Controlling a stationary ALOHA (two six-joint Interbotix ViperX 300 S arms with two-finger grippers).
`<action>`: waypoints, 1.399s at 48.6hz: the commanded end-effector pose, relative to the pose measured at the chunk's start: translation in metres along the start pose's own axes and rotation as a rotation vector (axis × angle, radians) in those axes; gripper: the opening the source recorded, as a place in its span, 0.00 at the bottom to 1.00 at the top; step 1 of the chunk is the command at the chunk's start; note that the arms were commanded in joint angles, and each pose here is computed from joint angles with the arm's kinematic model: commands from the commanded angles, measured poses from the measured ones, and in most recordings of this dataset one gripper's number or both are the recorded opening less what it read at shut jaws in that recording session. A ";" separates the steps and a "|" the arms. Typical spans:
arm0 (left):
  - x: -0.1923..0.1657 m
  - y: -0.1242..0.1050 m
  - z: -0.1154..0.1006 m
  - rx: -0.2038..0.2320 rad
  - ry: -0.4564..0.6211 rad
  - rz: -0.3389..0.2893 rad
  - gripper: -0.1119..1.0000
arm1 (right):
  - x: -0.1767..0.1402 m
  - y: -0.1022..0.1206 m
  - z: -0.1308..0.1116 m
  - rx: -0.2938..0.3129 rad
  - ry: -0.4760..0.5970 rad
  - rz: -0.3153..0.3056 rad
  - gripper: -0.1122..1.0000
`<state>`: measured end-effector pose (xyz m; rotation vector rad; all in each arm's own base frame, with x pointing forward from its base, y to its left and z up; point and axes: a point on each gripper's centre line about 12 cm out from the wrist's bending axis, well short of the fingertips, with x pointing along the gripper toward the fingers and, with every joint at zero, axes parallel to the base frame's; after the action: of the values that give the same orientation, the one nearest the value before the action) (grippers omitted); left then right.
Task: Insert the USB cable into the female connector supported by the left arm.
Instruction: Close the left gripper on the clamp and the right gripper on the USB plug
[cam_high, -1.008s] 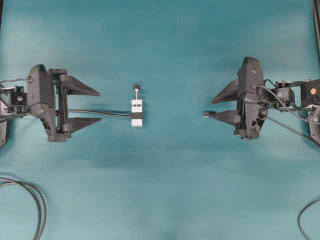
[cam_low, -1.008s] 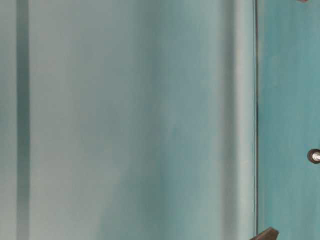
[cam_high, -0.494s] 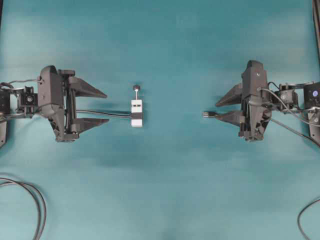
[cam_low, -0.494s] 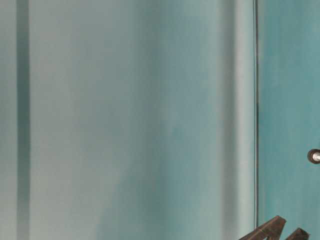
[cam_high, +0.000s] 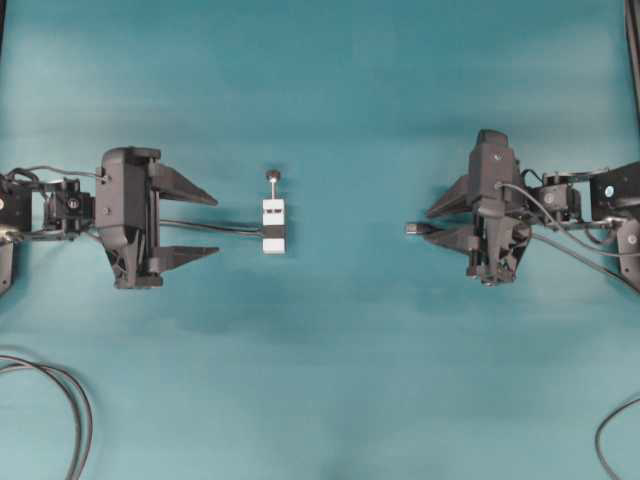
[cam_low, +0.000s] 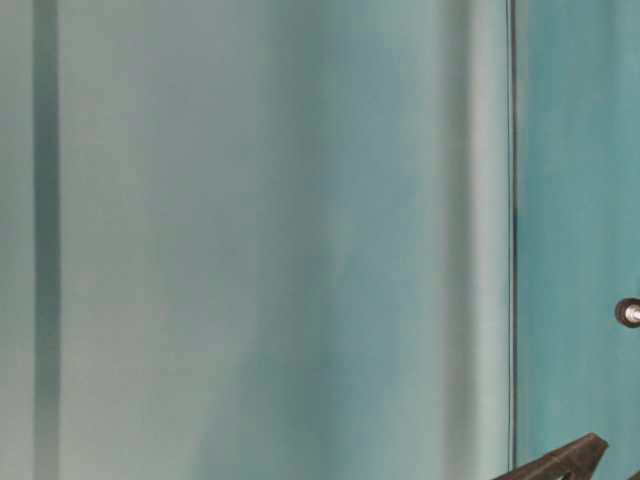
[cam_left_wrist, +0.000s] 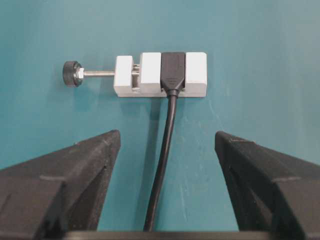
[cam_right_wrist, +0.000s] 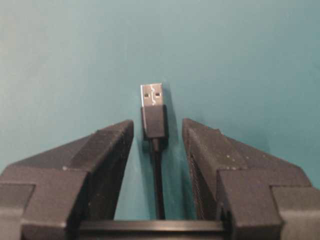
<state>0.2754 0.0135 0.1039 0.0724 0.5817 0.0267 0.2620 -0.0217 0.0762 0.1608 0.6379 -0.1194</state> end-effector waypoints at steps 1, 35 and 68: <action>0.000 0.000 0.004 0.013 -0.015 0.001 0.83 | 0.001 0.001 0.007 -0.002 -0.030 0.004 0.52; 0.002 0.000 -0.002 0.019 0.011 -0.002 0.81 | 0.009 0.000 -0.010 -0.007 0.042 0.000 0.45; 0.002 -0.001 -0.005 0.021 0.037 -0.004 0.79 | 0.007 0.006 -0.022 -0.018 0.123 0.016 0.38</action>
<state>0.2699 0.0132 0.0940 0.0780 0.6369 0.0213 0.2593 -0.0197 0.0594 0.1675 0.7290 -0.1145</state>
